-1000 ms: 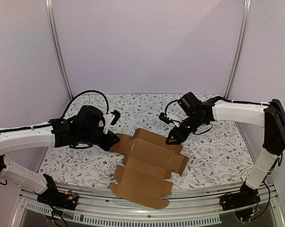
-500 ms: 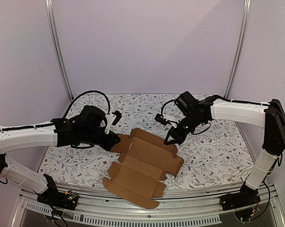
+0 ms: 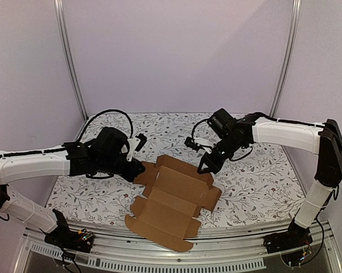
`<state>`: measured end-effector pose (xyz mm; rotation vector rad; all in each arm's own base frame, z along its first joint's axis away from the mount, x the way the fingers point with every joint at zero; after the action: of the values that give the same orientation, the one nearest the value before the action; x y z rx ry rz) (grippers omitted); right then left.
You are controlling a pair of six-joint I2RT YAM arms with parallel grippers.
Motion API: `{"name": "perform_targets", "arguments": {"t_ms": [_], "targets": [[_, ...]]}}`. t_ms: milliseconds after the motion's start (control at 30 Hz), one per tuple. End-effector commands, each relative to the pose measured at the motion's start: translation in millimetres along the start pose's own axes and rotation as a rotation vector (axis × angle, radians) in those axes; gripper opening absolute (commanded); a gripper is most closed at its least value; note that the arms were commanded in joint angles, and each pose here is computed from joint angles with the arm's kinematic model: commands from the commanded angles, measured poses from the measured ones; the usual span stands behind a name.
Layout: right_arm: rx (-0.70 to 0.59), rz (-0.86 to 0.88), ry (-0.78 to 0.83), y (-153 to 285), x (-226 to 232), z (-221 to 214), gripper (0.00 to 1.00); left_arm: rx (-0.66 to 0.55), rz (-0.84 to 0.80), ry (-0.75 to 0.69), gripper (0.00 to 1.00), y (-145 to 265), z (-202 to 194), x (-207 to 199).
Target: Fold the paper box
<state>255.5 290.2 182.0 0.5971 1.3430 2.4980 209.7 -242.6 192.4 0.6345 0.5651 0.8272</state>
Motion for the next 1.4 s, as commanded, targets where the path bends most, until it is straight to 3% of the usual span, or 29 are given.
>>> {"name": "perform_targets", "arguments": {"t_ms": [0, 133, 300, 567, 633, 733, 767, 800, 1367], "targets": [[-0.001, -0.043, 0.020, 10, 4, 5, 0.00, 0.002, 0.008, 0.000, 0.02, 1, 2, -5], [0.005, -0.100, 0.051, 13, 9, 7, 0.00, 0.010, 0.086, 0.014, 0.18, 2, -1, 4], [0.008, -0.157, 0.089, 17, 16, 9, 0.00, 0.017, 0.140, 0.035, 0.31, 9, 3, 8], [0.027, -0.270, 0.176, 20, 30, 15, 0.00, -0.057, 0.101, 0.049, 0.38, 31, 34, -3], [0.028, -0.305, 0.203, 22, 35, 17, 0.00, -0.066, 0.083, 0.049, 0.35, 33, 41, -7], [0.027, -0.375, 0.248, 28, 41, 21, 0.00, -0.070, 0.066, 0.057, 0.14, 32, 48, -11], [0.016, -0.407, 0.270, 34, 46, 25, 0.00, -0.065, 0.046, 0.062, 0.02, 30, 52, -14], [0.012, -0.417, 0.281, 36, 49, 26, 0.00, -0.057, 0.037, 0.065, 0.00, 27, 53, -16], [-0.005, -0.506, 0.355, 37, 71, 44, 0.00, 0.017, -0.086, 0.109, 0.00, 4, 43, -29]]}}
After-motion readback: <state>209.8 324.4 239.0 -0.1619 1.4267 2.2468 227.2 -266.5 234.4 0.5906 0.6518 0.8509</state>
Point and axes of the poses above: each gripper's point midway between its finger pads, its own y axis back along the fingers, its own x axis along the line the jaws close on, z = x × y, the point moved 7 cm from there along y, back along the fingers, and after that the axes turned 4 degrees about y, right-handed, at the moved point
